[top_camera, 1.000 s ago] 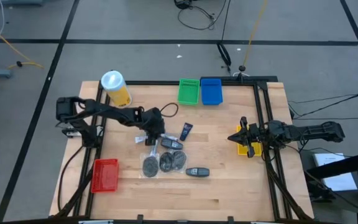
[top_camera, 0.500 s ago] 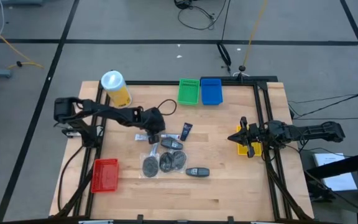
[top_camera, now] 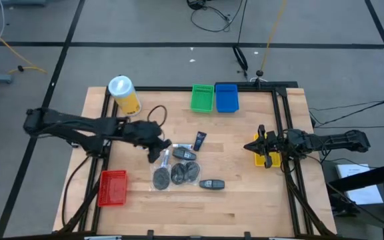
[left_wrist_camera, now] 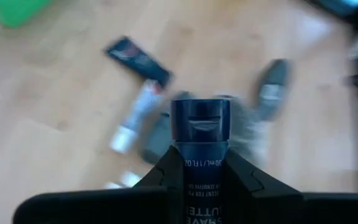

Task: Pick & Place Travel size toiletries
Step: Put the blue shave cream into the red basket

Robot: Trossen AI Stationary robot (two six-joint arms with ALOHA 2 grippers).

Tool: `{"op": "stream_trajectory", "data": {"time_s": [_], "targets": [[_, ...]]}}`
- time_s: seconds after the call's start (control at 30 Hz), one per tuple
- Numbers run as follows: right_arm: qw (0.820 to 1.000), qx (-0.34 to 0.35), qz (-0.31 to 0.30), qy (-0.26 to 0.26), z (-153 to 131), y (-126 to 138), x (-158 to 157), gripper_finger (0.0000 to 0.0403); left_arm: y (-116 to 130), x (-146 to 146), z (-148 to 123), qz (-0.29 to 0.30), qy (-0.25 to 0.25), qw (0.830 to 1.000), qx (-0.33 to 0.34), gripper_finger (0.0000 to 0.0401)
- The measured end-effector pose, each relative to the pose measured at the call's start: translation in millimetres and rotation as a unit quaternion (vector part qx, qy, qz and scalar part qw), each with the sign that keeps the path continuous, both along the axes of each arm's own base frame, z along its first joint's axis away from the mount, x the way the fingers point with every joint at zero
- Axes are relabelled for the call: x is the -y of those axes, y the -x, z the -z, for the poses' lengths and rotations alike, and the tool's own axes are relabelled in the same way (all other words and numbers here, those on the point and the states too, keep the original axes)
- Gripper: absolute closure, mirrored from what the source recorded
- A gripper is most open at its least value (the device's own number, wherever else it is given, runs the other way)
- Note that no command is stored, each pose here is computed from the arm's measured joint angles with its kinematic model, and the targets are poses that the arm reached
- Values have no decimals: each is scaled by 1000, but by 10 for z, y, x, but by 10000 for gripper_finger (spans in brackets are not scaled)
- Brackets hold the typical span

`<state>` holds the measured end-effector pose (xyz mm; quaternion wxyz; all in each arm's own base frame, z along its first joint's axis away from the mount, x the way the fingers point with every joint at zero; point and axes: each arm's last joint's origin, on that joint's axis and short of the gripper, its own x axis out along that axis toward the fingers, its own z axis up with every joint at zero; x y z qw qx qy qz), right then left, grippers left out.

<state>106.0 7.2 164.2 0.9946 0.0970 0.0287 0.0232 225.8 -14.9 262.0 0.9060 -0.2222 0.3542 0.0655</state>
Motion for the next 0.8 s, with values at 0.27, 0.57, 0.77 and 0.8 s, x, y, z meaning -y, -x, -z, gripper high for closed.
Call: {"op": "stream_trajectory", "data": {"time_s": [0.27, 0.57, 0.77, 0.8], "targets": [[1000, 1, 2, 9, -1, 0, 1, 399, 395, 473, -135, -66, 173, 978, -92, 350], [999, 8, 2, 35, -12, -1, 2, 399, 763, 842, 113, -244, 233, 896, -288, 350], [998, 43, 3, 49, -78, -1, 2, 399, 923, 1141, 272, -302, 232, 838, -390, 338], [997, 49, 3, 53, -91, -1, 2, 399, 939, 1189, 296, -308, 228, 836, -394, 335]]}}
